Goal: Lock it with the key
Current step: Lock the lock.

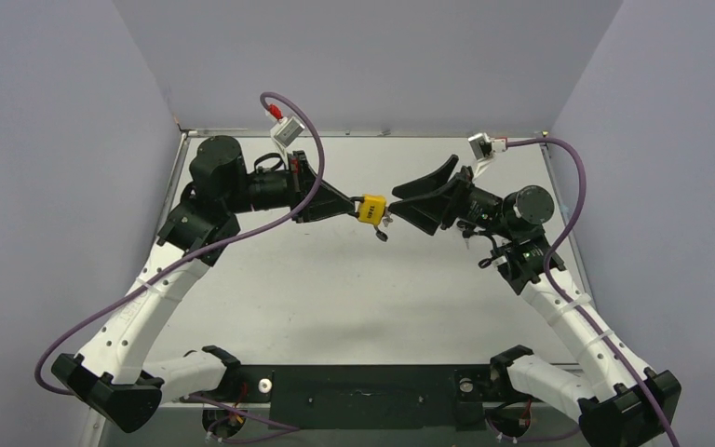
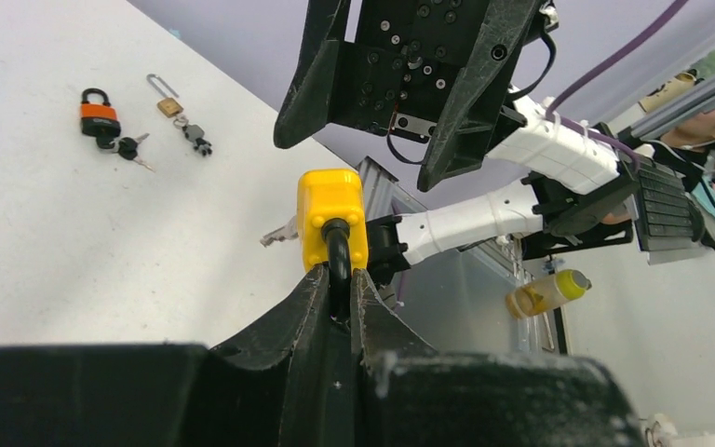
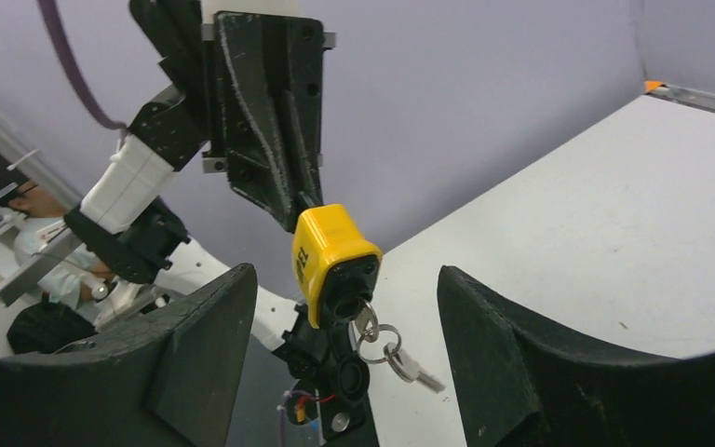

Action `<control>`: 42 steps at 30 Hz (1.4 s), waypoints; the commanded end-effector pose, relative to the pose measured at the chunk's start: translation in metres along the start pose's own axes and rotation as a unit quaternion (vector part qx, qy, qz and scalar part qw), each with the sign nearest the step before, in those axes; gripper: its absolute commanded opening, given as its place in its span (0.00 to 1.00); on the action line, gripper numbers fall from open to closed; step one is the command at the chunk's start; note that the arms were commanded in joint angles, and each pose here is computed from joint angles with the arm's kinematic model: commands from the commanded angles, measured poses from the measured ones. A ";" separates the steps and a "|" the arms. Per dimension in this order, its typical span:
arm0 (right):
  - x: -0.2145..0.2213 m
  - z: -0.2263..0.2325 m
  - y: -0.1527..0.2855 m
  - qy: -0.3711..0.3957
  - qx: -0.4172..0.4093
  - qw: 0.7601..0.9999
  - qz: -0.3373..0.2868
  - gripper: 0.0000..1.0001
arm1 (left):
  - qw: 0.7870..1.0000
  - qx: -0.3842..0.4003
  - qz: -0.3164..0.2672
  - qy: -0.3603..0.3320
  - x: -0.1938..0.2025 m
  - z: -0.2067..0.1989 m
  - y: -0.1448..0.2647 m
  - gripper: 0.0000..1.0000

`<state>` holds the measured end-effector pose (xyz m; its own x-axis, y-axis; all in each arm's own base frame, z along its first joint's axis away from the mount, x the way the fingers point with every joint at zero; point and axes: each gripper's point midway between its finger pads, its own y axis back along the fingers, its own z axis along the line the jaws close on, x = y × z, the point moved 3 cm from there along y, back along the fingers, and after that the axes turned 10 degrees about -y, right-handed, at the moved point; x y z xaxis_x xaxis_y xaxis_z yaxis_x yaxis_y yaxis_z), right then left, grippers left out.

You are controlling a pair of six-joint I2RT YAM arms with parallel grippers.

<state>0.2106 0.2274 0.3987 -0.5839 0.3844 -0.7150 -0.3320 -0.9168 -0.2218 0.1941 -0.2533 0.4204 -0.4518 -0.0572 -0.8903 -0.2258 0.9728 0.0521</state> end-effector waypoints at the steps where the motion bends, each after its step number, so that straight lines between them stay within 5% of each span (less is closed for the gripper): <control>1: -0.003 0.035 0.005 0.033 -0.084 0.996 0.008 0.63 | 0.994 0.066 -0.056 -0.064 -0.040 -0.042 0.016 0.00; 23: 0.013 0.045 -0.004 0.047 -0.082 0.995 0.045 0.40 | 0.991 0.101 -0.072 -0.040 -0.052 -0.055 0.022 0.00; 35: 0.008 0.045 -0.001 0.055 -0.061 0.996 0.034 0.11 | 0.992 0.096 -0.071 -0.037 -0.051 -0.050 0.023 0.00; 37: 0.007 0.043 0.000 0.058 -0.054 0.996 0.033 0.00 | 0.993 0.092 -0.073 -0.035 -0.051 -0.048 0.023 0.00; 42: 0.009 0.035 0.003 0.060 -0.032 0.997 0.033 0.00 | 0.993 0.073 -0.086 -0.034 -0.055 -0.039 0.024 0.00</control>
<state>0.1803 0.2396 0.3967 -0.5869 0.2771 -0.7608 -0.2186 -0.9590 -0.1807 0.1844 -0.2466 0.4544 -0.4798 -0.1261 -0.8683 -0.1398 0.9880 -0.0663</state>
